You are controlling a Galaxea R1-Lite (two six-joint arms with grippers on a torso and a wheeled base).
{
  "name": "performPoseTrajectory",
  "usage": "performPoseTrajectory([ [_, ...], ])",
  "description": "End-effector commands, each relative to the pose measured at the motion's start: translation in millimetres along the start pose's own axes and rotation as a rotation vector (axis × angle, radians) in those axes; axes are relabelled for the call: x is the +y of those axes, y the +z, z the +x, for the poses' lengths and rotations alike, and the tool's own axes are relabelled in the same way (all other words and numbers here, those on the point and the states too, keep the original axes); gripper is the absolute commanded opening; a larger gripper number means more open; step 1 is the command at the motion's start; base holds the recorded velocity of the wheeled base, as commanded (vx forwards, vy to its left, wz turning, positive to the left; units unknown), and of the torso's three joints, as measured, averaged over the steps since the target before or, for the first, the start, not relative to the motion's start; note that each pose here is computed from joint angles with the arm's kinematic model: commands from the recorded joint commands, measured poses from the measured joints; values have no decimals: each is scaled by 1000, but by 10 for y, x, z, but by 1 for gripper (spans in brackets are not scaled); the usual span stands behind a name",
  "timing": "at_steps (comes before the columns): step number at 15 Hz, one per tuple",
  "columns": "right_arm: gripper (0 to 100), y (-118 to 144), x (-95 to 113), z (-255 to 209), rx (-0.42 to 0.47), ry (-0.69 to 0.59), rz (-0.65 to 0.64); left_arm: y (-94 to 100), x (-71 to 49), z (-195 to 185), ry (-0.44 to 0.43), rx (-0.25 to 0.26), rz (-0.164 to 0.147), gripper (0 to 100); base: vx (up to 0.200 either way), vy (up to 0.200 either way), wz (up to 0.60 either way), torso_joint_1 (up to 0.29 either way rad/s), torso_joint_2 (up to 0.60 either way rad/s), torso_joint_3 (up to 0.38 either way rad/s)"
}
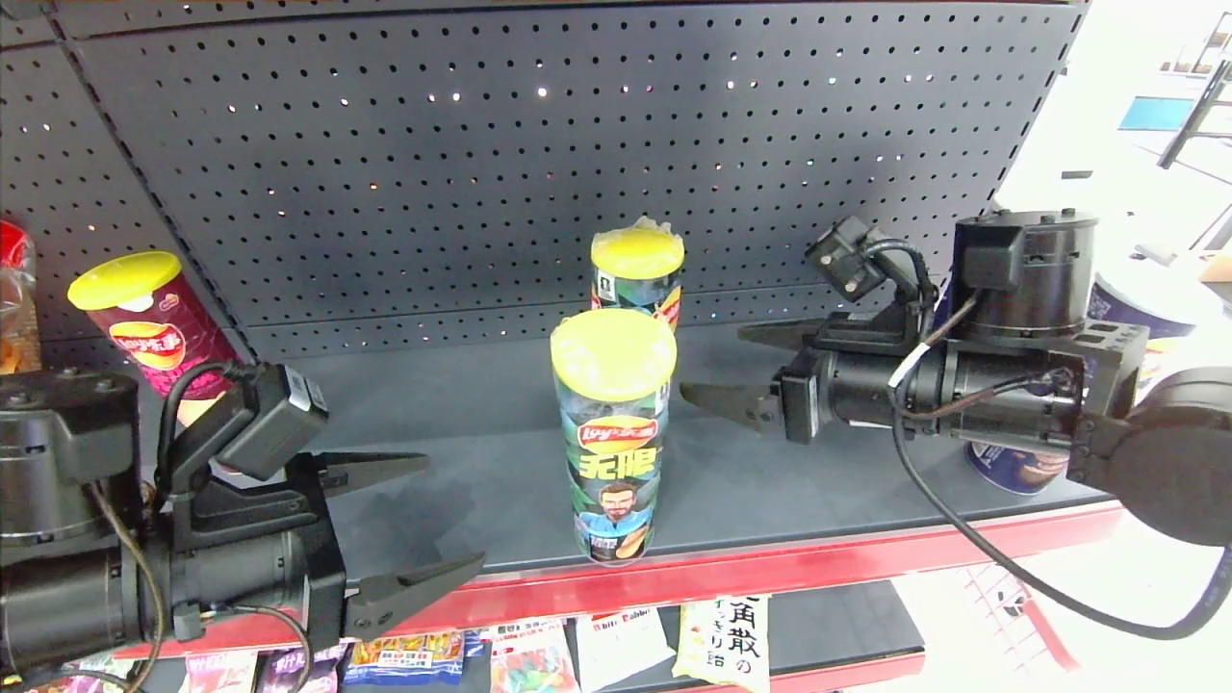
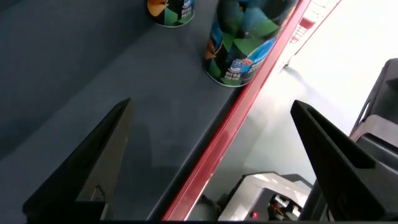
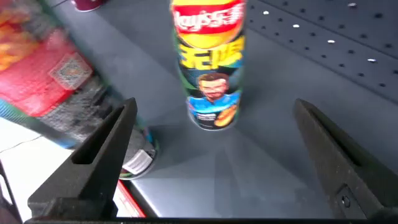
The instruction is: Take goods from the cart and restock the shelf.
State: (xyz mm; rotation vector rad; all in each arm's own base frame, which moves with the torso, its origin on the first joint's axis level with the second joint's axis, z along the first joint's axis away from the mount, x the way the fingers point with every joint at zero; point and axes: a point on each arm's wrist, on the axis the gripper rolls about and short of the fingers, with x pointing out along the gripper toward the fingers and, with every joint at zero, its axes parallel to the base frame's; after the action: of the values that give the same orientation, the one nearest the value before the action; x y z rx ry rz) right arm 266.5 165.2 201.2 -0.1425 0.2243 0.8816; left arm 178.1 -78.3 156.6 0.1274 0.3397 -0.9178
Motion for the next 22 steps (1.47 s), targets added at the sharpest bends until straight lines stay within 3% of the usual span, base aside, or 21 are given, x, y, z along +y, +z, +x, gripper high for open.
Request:
performPoseTrajectory([
  [1, 100, 2, -28, -81, -4, -19, 0, -23, 5, 43, -9, 16, -6, 100, 0, 0, 0, 0, 0, 0],
  [6, 100, -129, 148, -479, 11, -10, 3, -101, 79, 171, 32, 76, -31, 100, 0, 0, 0, 0, 0, 0],
  [8, 100, -214, 367, -922, -21, 12, -13, -144, 208, 396, 60, 116, -5, 100, 0, 0, 0, 0, 0, 0],
  [11, 100, -218, 443, -1148, -62, 2, -24, -128, 224, 646, 38, 140, 8, 100, 0, 0, 0, 0, 0, 0],
  [14, 100, -146, 460, -1243, -105, -11, -6, -56, 238, 853, 37, 137, 27, 100, 0, 0, 0, 0, 0, 0],
  [22, 100, -124, 447, -1271, -117, -22, 0, -47, 275, 966, 30, 141, 27, 100, 0, 0, 0, 0, 0, 0],
])
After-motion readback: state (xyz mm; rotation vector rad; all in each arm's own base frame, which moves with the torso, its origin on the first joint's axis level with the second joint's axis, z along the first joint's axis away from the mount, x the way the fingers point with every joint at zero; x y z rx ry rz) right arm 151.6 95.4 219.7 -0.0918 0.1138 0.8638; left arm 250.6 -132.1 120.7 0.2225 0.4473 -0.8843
